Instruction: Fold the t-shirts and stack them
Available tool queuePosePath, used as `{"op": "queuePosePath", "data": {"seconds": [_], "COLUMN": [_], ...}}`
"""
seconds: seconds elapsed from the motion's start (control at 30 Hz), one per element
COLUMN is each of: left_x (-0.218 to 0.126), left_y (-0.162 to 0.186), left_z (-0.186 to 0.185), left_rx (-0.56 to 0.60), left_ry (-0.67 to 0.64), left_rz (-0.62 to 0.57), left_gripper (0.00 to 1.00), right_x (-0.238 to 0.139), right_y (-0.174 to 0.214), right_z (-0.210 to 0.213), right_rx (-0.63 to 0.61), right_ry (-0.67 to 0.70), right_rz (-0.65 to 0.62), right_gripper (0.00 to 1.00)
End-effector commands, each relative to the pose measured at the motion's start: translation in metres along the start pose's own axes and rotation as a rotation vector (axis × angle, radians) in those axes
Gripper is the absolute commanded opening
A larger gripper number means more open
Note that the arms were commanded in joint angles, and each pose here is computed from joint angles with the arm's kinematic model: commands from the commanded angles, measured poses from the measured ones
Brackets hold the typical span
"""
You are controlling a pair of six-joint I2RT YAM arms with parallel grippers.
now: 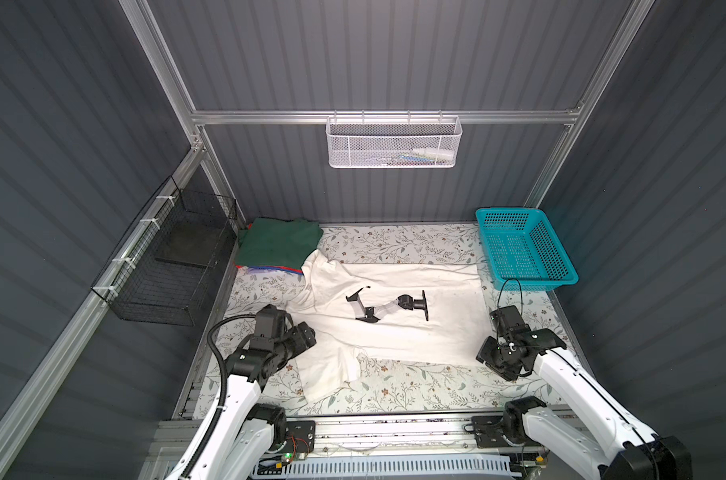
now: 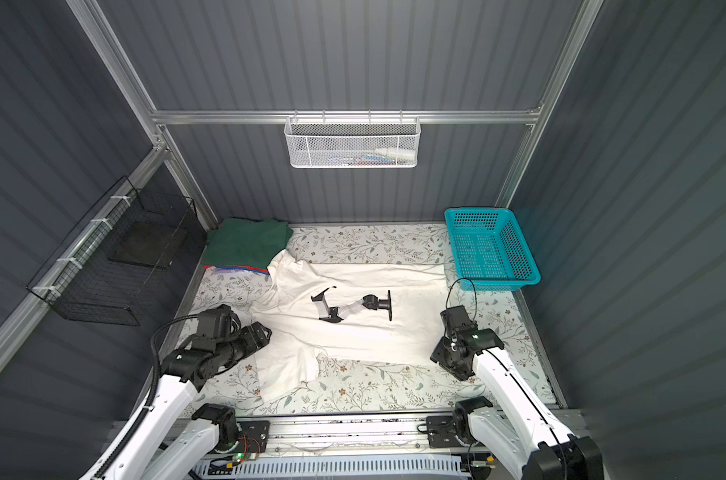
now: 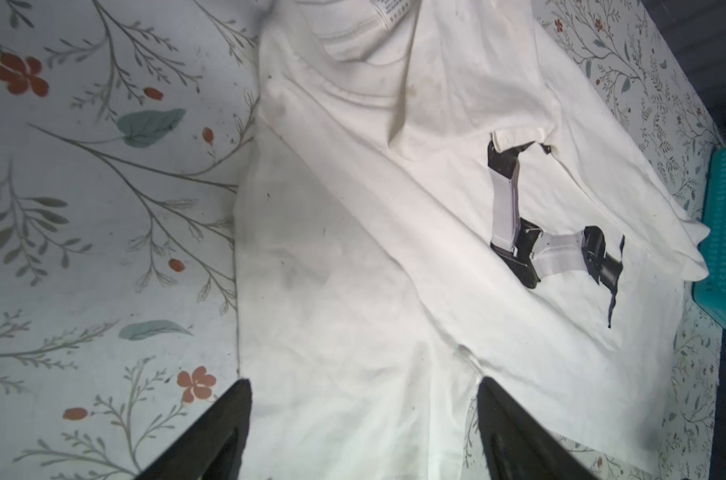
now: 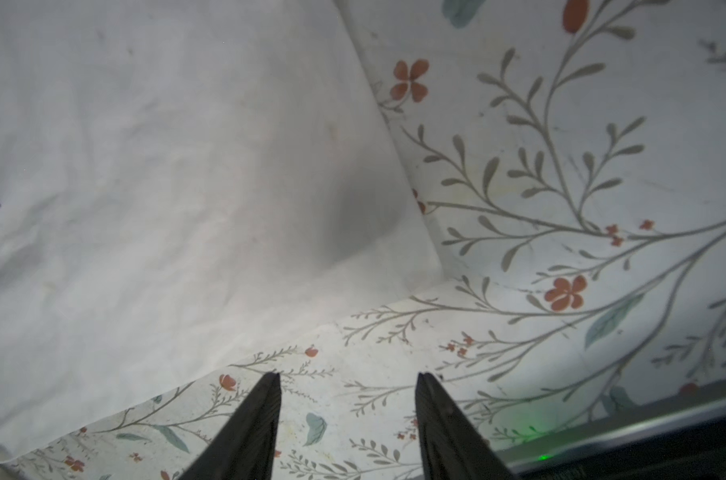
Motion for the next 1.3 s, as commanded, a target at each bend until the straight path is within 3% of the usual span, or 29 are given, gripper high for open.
{"op": "queuePosePath", "data": {"seconds": [0.0,0.13,0.37,0.6,0.73,0.83,0.97,1.07,1.27], "left_x": [0.015,0.023,0.036,0.036,0.040,0.044,0.050,0.057,0.052], "left_y": [0.019,0.030,0.062,0.067,0.064,0.063,0.061,0.062,0.055], "left_z": [0.009,0.009,0.027,0.029,0.026,0.024,0.023,0.023,0.017], "left_rx": [-0.074,-0.038,-0.097,-0.102,-0.098,-0.090,-0.094,-0.106,-0.098], "left_ry": [-0.055,-0.076,-0.101,-0.089,-0.103,-0.108,-0.117,-0.122,-0.120], "left_rz": [0.091,0.112,0.186,0.186,0.197,0.208,0.197,0.224,0.216], "left_gripper": [0.84,0.73,0.70,0.66,0.62,0.57,0.38,0.03,0.00], "right_x": [0.009,0.018,0.023,0.030,0.038,0.040,0.040,0.038,0.026], "right_y": [0.001,-0.002,-0.004,-0.008,-0.008,-0.008,-0.009,-0.009,-0.016], "right_z": [-0.005,-0.005,-0.004,0.000,0.003,0.004,0.003,0.004,0.007], "right_rx": [0.058,0.054,0.030,0.002,-0.009,-0.015,-0.024,-0.032,-0.054], "right_ry": [0.048,0.093,0.131,0.139,0.149,0.142,0.143,0.141,0.158], "right_rz": [-0.023,-0.028,-0.047,-0.043,-0.017,-0.013,-0.024,-0.033,-0.080], "right_gripper": [0.56,0.52,0.49,0.45,0.40,0.28,0.20,0.14,0.00]}}
Point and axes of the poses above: each gripper's point midway between its finger pads, its own x axis out along the fingers, its own z axis along the line the jaws close on, y = z × x, the point moved 10 cm from there along -x, back along the fingers, and after that the axes turned 6 degrees about x, right-handed, at the moved point
